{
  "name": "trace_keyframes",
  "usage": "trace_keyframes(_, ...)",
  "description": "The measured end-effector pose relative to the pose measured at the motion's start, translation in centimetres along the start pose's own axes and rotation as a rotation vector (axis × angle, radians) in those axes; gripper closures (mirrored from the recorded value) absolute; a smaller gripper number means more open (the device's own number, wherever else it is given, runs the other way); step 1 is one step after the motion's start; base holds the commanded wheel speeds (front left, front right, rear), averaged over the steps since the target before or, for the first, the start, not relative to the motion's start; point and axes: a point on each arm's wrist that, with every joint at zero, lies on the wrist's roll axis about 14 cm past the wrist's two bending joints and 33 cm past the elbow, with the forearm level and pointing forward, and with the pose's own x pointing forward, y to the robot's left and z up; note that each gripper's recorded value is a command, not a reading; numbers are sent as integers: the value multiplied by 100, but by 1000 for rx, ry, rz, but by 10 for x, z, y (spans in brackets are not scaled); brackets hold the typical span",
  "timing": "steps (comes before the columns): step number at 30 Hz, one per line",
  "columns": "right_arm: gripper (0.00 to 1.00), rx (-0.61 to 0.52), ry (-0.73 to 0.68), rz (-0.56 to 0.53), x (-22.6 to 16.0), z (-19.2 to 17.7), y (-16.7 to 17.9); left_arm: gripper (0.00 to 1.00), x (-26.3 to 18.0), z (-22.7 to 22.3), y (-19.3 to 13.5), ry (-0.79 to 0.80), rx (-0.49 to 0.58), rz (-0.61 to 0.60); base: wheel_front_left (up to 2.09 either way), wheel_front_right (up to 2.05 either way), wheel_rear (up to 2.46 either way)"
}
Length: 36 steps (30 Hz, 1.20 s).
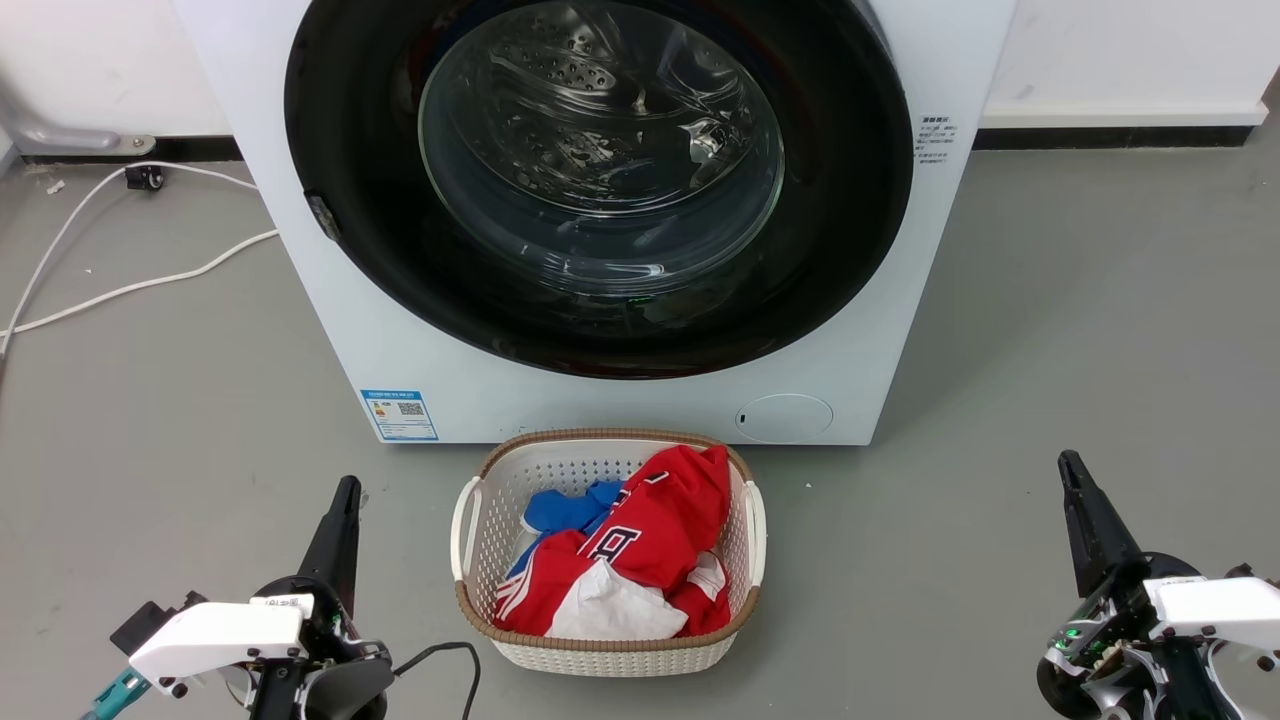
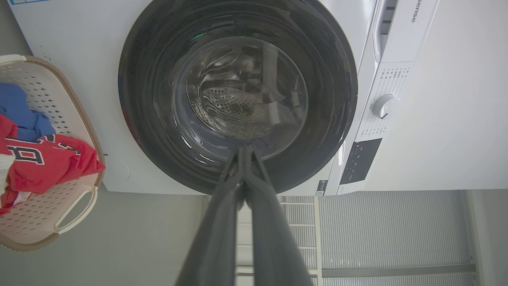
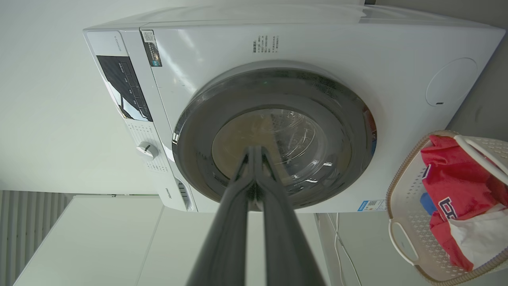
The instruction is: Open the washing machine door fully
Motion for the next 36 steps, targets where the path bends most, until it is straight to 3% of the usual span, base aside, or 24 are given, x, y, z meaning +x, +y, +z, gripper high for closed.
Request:
trace_keyframes(30, 100, 1, 1, 0, 0, 0, 0, 100, 0, 0, 0, -1, -2, 0, 0, 0, 0)
trace_keyframes(31, 0, 1, 0, -2, 0, 0, -1, 0, 0, 0, 1, -1, -2, 2, 0, 0, 0)
trace_keyframes(36, 0, 6, -7, -44, -8, 0, -15, 0, -7, -4, 15, 1, -9, 45, 0, 0, 0)
